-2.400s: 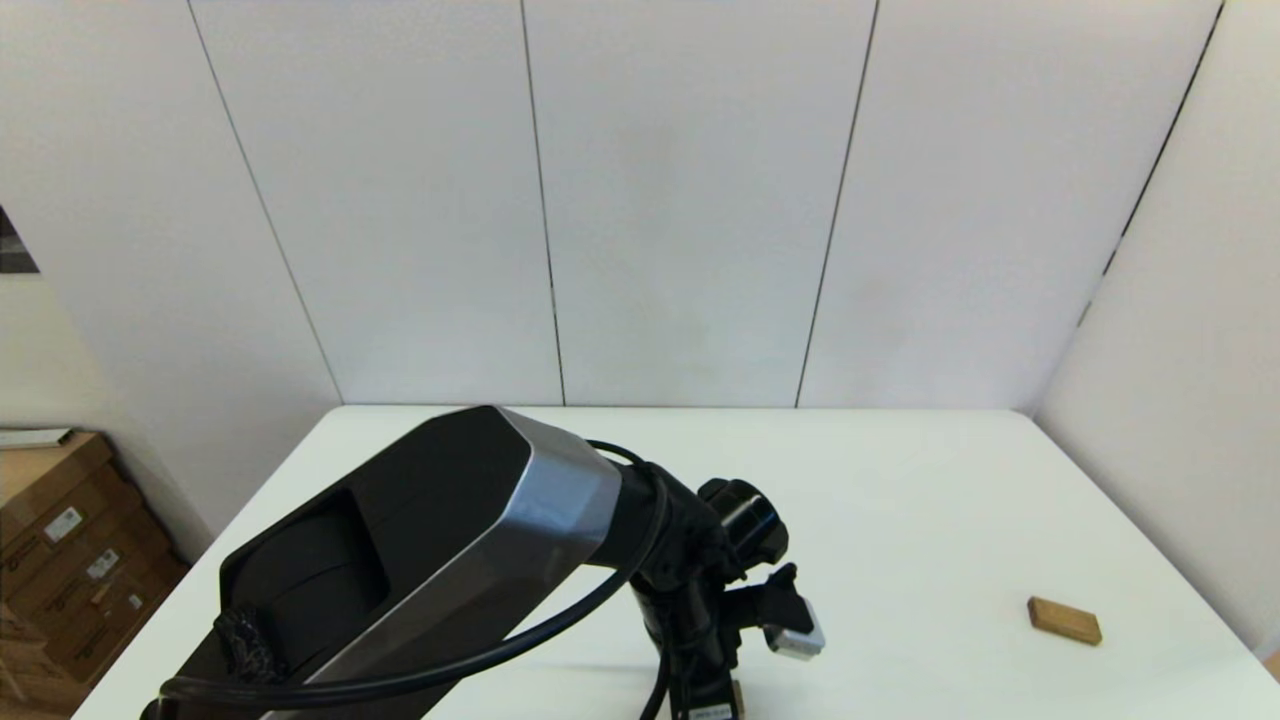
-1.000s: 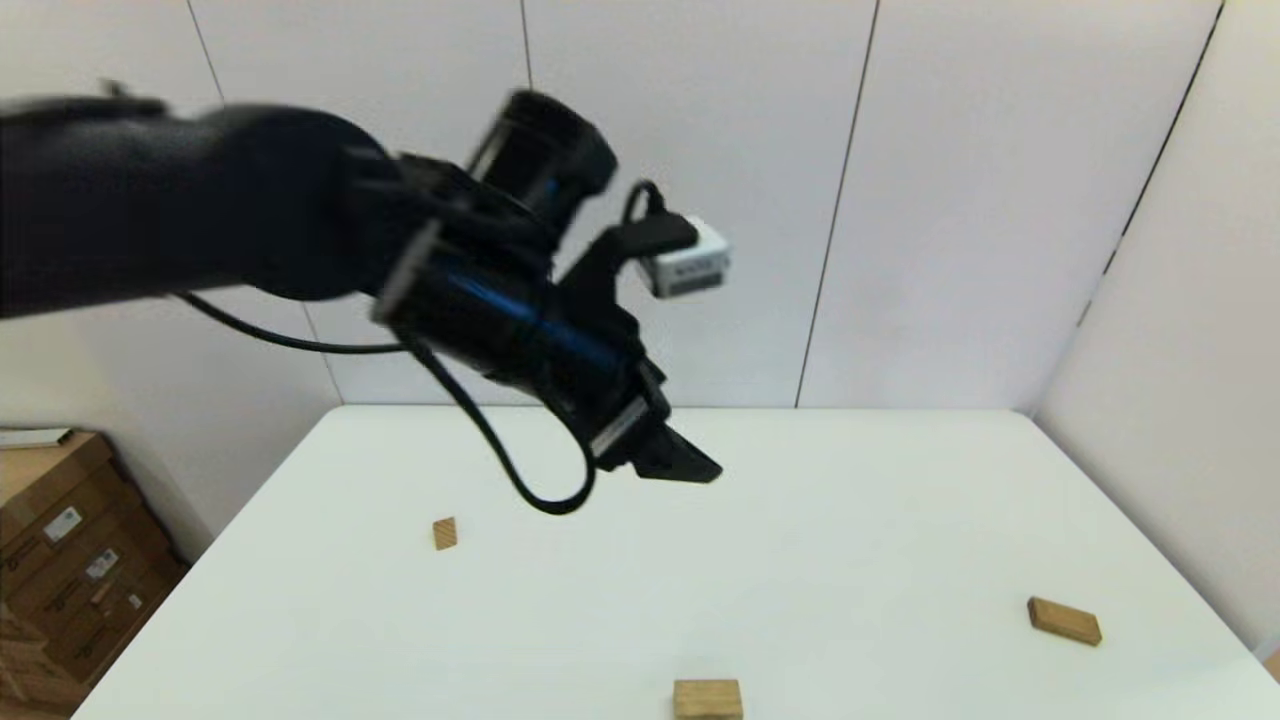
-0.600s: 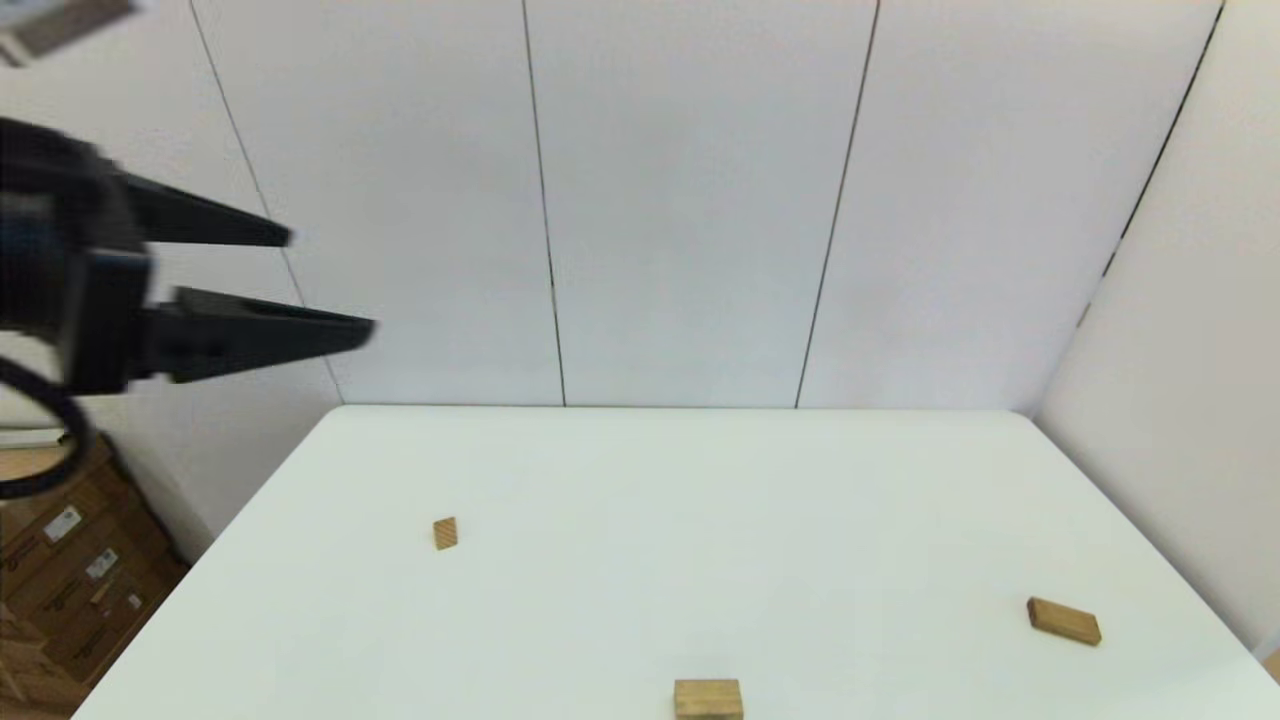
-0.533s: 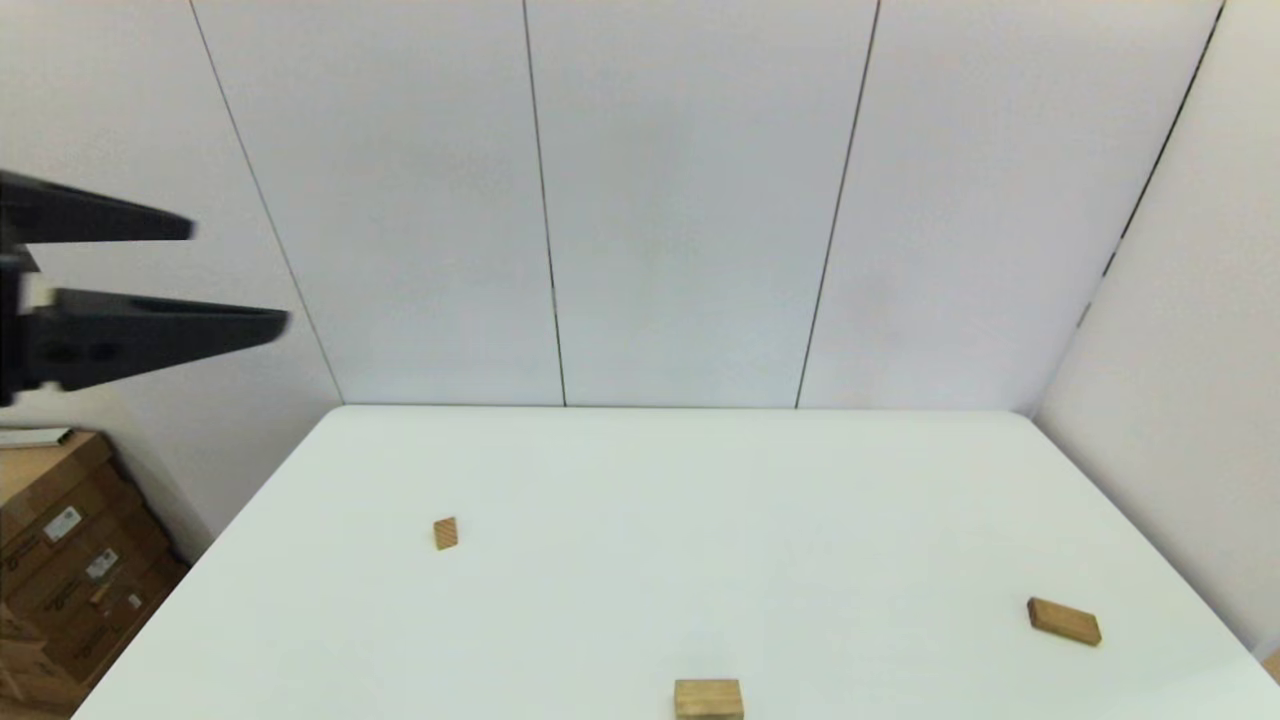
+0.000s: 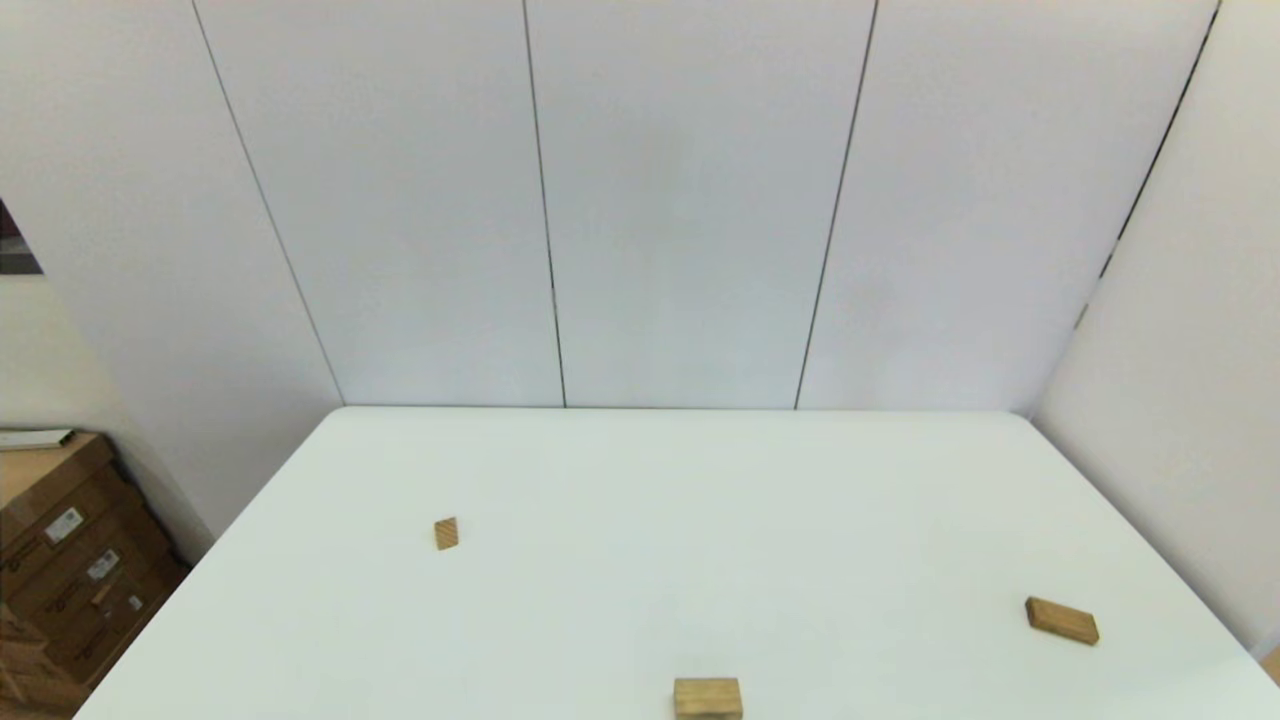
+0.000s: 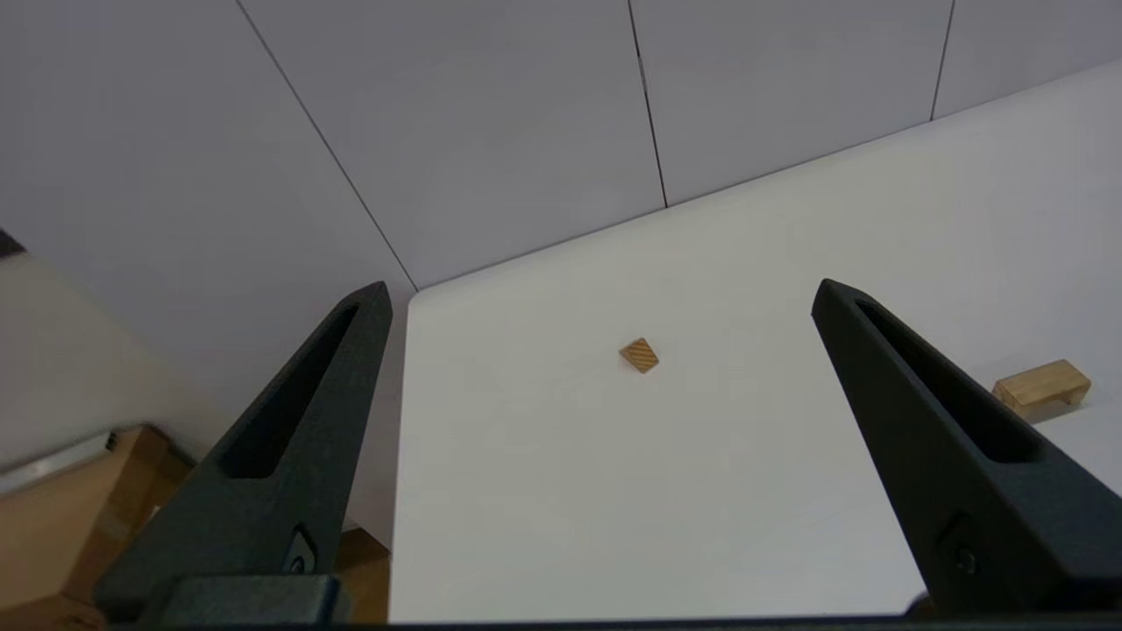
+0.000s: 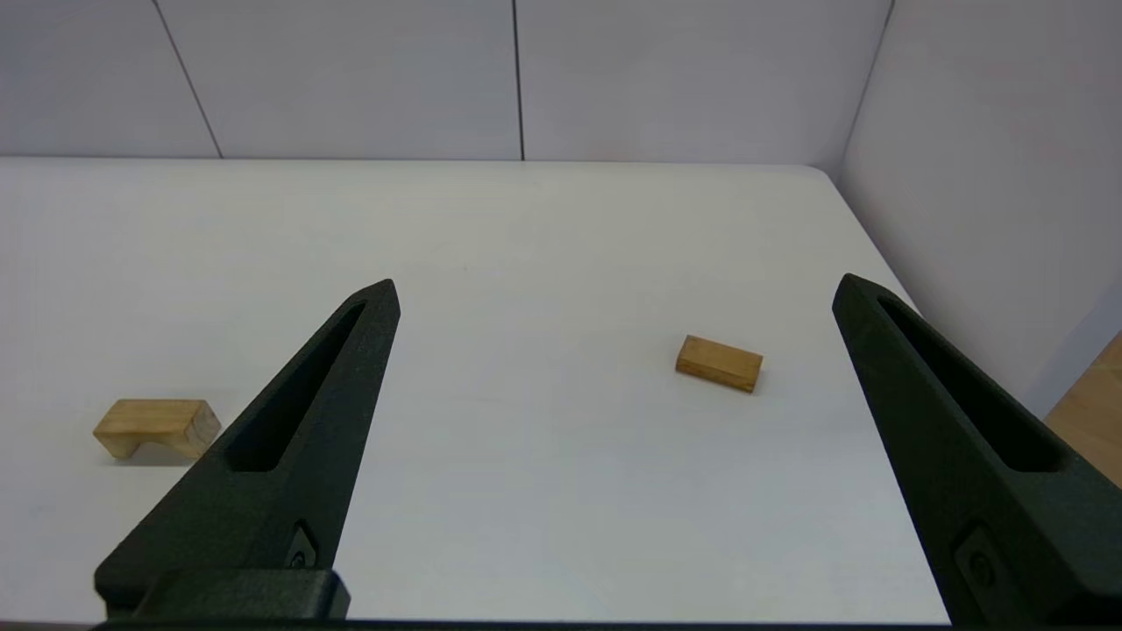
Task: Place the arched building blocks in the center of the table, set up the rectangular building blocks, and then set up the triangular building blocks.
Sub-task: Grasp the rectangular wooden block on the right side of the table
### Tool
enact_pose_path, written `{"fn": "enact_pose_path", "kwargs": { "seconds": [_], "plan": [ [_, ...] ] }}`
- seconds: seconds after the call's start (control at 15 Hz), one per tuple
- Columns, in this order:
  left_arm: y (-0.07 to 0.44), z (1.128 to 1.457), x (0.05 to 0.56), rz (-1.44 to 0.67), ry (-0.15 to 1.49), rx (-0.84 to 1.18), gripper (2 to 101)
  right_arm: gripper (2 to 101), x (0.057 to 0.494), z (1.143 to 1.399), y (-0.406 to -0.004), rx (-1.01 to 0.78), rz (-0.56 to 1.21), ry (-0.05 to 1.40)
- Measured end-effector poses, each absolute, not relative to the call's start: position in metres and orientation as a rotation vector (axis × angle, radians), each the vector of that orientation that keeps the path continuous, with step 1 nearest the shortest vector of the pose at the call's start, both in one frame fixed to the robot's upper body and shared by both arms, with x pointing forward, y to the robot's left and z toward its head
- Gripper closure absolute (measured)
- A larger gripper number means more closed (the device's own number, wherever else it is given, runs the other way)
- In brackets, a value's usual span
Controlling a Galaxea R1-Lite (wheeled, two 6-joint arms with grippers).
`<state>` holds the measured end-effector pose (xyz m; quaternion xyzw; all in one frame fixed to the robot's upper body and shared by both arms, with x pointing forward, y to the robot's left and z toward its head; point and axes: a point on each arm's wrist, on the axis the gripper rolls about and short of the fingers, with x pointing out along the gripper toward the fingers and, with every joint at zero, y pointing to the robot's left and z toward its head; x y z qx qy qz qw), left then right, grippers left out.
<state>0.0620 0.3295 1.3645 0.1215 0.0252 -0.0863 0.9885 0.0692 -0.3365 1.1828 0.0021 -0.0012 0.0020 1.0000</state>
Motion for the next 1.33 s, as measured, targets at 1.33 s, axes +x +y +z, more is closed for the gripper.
{"fn": "enact_pose_path", "kwargs": {
  "seconds": [1.33],
  "plan": [
    [0.333,1.182,0.069,-0.019,0.002,0.051,5.4,4.3,0.069,1.183,-0.336,0.0,0.004,-0.002]
  ]
}}
